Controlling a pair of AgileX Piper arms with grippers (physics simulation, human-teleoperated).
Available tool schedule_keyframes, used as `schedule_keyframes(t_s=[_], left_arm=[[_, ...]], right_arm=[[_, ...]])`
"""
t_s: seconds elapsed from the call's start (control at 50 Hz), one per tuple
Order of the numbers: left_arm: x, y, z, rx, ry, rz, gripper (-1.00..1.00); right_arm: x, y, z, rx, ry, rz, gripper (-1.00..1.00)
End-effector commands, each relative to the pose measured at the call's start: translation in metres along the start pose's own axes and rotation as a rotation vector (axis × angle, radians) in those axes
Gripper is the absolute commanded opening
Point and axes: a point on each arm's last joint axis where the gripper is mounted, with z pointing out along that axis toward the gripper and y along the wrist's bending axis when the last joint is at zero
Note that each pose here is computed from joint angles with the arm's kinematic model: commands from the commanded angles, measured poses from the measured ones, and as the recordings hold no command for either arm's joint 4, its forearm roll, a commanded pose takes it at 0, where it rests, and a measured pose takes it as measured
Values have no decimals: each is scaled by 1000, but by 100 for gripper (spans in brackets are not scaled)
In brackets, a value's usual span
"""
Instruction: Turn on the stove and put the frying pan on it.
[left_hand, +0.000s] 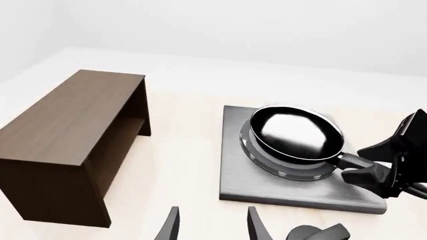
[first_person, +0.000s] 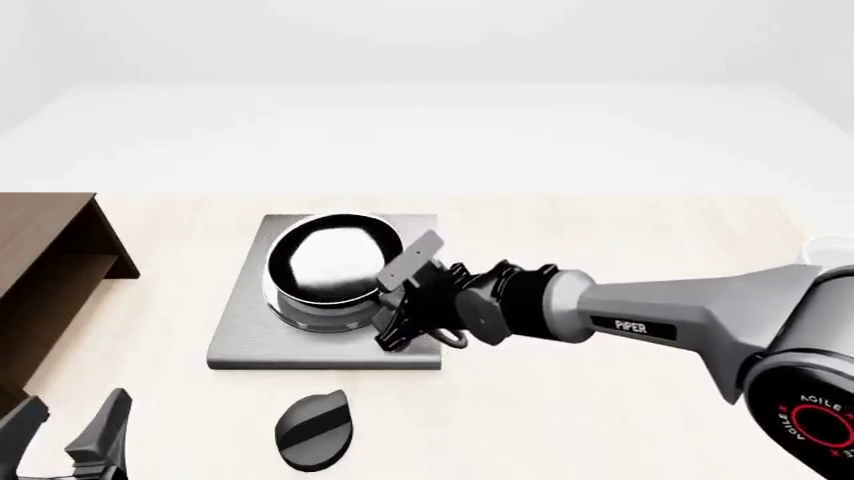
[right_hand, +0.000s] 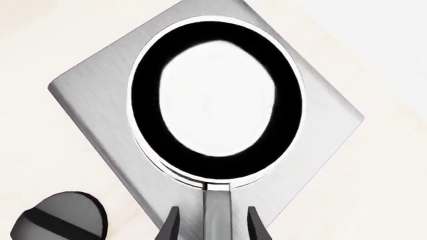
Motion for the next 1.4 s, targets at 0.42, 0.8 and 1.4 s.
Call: schedule_keyframes(t_s=[0.42,0.8,1.4], left_arm=[[0,0,0,-1,-2,5,100],[0,0,0,-3,-4,8,100],[-1,1,0,-12,-9,22,100]], right_arm=[[-19,2,-33,2,-61,-38,100],[-12,8,-100,3,-135,-70,100],[12,-2,-180,51,-231,-18,100]])
